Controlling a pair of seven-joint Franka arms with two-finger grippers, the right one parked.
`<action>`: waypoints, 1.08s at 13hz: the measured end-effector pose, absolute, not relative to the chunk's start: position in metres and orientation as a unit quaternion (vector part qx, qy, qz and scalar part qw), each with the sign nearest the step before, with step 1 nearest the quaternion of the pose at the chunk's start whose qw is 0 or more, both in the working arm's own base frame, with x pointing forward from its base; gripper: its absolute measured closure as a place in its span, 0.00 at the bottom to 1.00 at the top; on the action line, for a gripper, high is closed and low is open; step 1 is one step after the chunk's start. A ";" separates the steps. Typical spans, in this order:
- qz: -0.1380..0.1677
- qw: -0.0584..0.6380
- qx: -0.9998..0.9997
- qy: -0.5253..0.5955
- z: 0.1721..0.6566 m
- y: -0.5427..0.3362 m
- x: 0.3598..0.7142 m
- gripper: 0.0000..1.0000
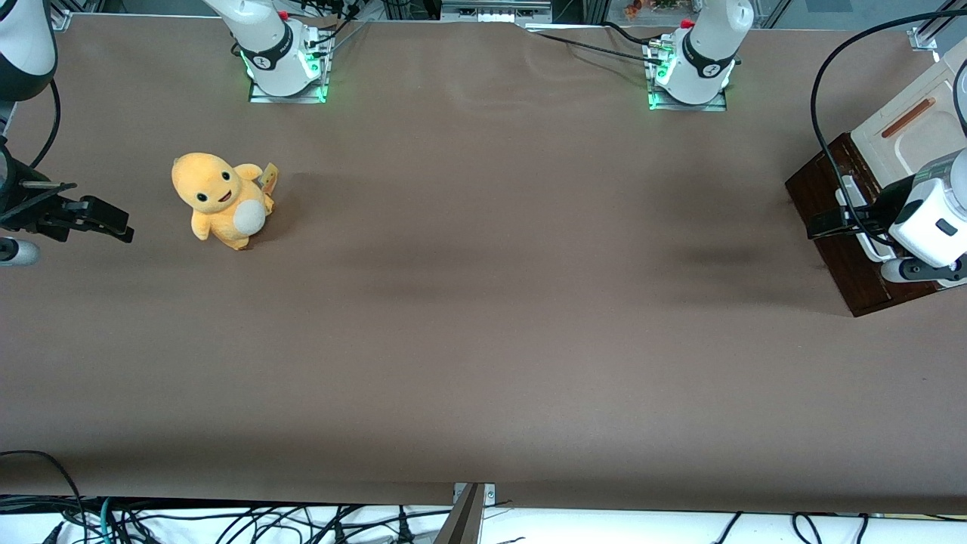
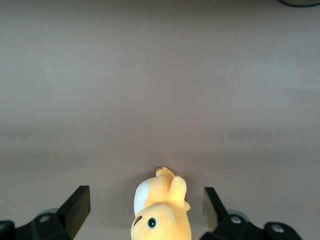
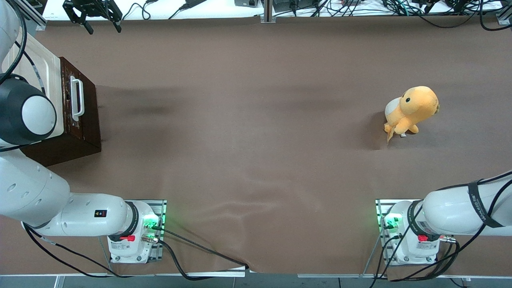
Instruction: Open lower drawer with left arm only
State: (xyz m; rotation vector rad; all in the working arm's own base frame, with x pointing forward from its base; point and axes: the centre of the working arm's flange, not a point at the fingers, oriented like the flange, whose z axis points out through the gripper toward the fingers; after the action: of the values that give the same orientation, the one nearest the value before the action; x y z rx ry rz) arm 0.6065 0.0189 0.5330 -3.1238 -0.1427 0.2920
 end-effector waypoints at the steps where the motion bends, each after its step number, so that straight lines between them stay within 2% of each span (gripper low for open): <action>1: 0.094 0.001 -0.995 -0.044 0.533 0.018 0.606 0.00; 14: 0.099 -0.001 -0.995 -0.028 0.532 0.012 0.605 0.00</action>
State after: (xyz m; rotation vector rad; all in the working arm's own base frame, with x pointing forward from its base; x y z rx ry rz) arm 0.6052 0.0124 0.5322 -3.1261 -0.0874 0.3113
